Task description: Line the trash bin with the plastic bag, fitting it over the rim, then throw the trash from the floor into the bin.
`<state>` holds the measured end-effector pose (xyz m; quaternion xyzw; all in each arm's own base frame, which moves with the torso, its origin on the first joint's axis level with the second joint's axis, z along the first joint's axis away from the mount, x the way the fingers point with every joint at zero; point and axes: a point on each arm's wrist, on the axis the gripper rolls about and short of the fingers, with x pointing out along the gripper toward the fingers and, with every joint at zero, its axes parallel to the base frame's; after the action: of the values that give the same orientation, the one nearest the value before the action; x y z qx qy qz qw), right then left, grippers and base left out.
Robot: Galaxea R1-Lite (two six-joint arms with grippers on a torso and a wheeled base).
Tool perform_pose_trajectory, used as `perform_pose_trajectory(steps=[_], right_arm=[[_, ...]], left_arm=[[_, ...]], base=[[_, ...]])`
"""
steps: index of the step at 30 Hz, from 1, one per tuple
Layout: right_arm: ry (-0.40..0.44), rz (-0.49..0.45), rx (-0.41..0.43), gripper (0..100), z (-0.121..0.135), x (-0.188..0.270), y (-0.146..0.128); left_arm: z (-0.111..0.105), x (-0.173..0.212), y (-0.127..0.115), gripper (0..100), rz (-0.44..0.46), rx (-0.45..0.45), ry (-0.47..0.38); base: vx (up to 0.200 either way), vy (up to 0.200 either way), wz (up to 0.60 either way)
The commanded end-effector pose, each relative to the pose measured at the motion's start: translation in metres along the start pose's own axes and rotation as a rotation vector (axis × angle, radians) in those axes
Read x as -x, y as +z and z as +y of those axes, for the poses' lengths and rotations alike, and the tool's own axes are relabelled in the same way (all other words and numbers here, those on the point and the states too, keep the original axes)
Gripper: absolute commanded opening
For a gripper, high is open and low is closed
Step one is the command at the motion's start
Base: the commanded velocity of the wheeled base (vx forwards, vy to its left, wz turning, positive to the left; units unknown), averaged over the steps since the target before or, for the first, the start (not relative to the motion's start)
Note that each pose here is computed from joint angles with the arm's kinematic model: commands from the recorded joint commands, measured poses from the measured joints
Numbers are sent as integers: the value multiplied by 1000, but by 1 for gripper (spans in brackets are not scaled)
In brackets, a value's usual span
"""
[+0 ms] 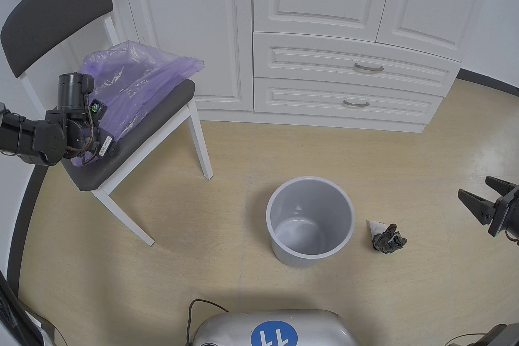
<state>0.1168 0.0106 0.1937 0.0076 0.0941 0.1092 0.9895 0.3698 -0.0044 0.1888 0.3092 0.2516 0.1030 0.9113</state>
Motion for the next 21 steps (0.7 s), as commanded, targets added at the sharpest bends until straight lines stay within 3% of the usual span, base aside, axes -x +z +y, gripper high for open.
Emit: perform_pose_trajectory(steps=[1,9,15,21], right_arm=[[0,-1,0,100,0,0,0],[-1,-4,0,100,0,0,1],[-1,-7,1,100,0,1,1],[-1,-12,1,100,0,2,2]], left_arm=[[7,-6,-3,100,11,11,20],[26,-5,3,100,-12,36,68],[47,5,27,100,-95,73,124],[57,11,40,100,-110,82,126]], base=[[0,0,0],[0,0,0],[0,0,0],[0,0,0]])
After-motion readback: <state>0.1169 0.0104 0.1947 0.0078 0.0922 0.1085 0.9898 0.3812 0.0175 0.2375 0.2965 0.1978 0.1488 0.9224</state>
